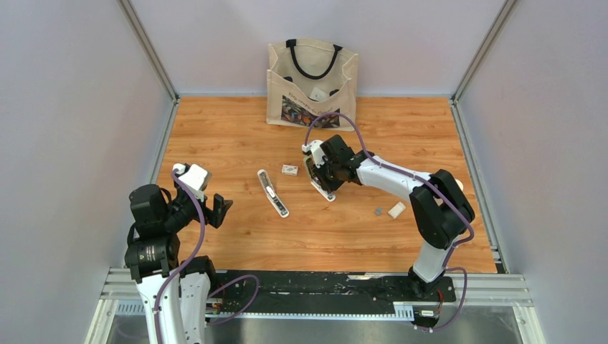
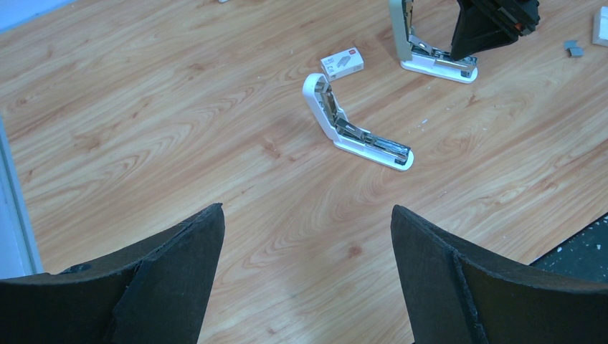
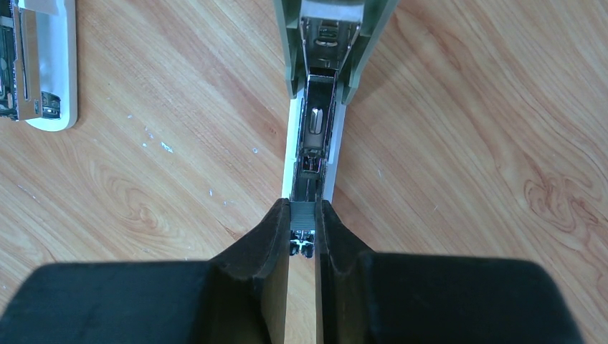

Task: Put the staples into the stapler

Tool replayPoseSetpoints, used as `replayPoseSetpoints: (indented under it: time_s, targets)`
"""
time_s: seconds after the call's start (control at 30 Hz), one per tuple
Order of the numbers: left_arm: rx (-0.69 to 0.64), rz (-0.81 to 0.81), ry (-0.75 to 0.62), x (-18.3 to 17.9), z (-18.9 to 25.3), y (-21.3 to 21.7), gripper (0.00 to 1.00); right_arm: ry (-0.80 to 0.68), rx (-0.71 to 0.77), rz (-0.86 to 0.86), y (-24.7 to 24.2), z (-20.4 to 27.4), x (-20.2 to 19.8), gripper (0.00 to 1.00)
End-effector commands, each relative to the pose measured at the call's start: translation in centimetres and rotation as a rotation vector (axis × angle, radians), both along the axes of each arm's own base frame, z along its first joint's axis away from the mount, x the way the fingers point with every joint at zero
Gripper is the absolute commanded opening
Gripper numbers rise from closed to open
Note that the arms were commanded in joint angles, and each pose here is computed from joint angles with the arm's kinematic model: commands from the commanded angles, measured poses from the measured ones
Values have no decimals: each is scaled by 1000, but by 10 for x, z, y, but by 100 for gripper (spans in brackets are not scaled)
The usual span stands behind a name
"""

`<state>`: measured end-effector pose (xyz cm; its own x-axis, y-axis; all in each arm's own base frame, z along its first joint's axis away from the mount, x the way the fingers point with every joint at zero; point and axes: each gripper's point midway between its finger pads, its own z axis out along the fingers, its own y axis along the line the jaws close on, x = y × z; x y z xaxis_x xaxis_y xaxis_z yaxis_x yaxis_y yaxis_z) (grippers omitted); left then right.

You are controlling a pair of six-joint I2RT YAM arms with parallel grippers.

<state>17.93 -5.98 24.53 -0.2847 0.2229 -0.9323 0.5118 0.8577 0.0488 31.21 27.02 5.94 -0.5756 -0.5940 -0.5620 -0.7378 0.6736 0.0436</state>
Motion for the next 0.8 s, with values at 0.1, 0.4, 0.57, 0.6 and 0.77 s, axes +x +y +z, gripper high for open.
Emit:
replayPoseSetpoints:
  time_s: [0.1, 0.4, 0.57, 0.6, 0.77]
  targets:
    - [-7, 0, -25, 3, 3, 0, 93, -5, 18, 14, 6, 2, 1, 13]
    - [-7, 0, -26, 3, 3, 0, 93, -4, 7, 12, 5, -1, 1, 13]
    - [-7, -3, -29, 2, 4, -1, 93, -6, 5, 10, 4, -1, 2, 13]
    - [-7, -1, -28, 3, 4, 0, 93, -3, 2, 10, 4, -3, 2, 13]
    - [-6, -5, -28, 3, 4, -1, 93, 1, -1, 10, 4, -4, 2, 12]
